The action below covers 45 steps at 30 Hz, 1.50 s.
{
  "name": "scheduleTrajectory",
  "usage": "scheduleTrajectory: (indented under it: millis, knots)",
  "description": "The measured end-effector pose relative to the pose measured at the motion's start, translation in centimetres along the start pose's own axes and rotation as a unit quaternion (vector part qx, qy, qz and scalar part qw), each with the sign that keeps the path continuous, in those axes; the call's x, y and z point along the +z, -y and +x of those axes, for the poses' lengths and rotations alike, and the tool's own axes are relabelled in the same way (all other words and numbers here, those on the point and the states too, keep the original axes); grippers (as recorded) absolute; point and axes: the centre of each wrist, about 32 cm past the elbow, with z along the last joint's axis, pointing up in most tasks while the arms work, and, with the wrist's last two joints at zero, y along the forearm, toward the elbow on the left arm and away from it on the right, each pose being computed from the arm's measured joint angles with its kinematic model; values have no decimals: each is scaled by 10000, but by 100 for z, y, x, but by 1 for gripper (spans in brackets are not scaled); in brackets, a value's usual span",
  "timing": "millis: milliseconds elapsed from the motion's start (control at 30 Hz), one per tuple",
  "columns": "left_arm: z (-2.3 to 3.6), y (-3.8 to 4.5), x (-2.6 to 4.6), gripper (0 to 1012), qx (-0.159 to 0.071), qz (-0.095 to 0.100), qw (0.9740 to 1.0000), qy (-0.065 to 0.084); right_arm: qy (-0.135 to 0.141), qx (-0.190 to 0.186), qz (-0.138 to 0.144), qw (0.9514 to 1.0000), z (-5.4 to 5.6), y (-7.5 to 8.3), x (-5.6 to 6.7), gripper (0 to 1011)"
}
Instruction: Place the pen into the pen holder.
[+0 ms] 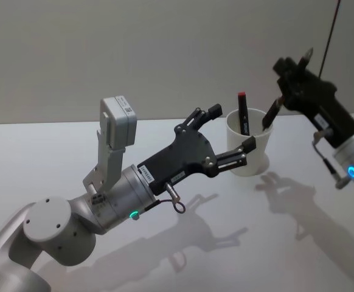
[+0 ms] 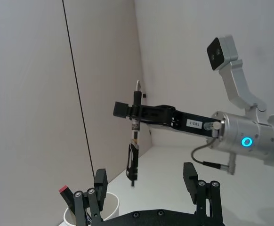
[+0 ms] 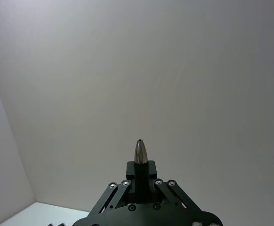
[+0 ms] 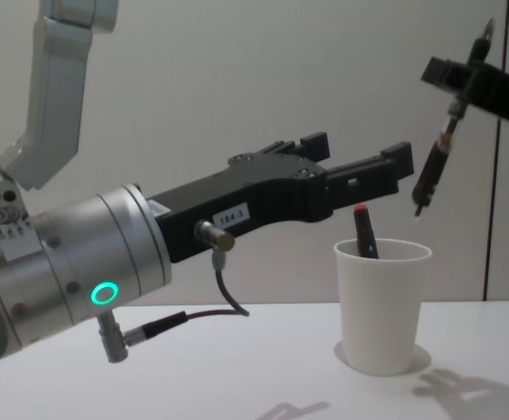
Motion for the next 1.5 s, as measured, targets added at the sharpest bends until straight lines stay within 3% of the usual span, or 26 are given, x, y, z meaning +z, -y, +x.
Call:
scheduleTrajectory:
  millis: [267,600,967,1500]
  knots:
    - [0,0,0,1001,0,0,10000,0,880,23,186,9959,222,-196,32,121]
    - [0,0,0,1001,0,0,10000,0,1417,52,216,9897,433,-410,-26,121]
    - [0,0,0,1001,0,0,10000,0,1571,239,93,9873,562,-564,-176,121]
    - [0,0,0,1001,0,1,10000,0,1456,497,-217,9879,653,-622,-438,121]
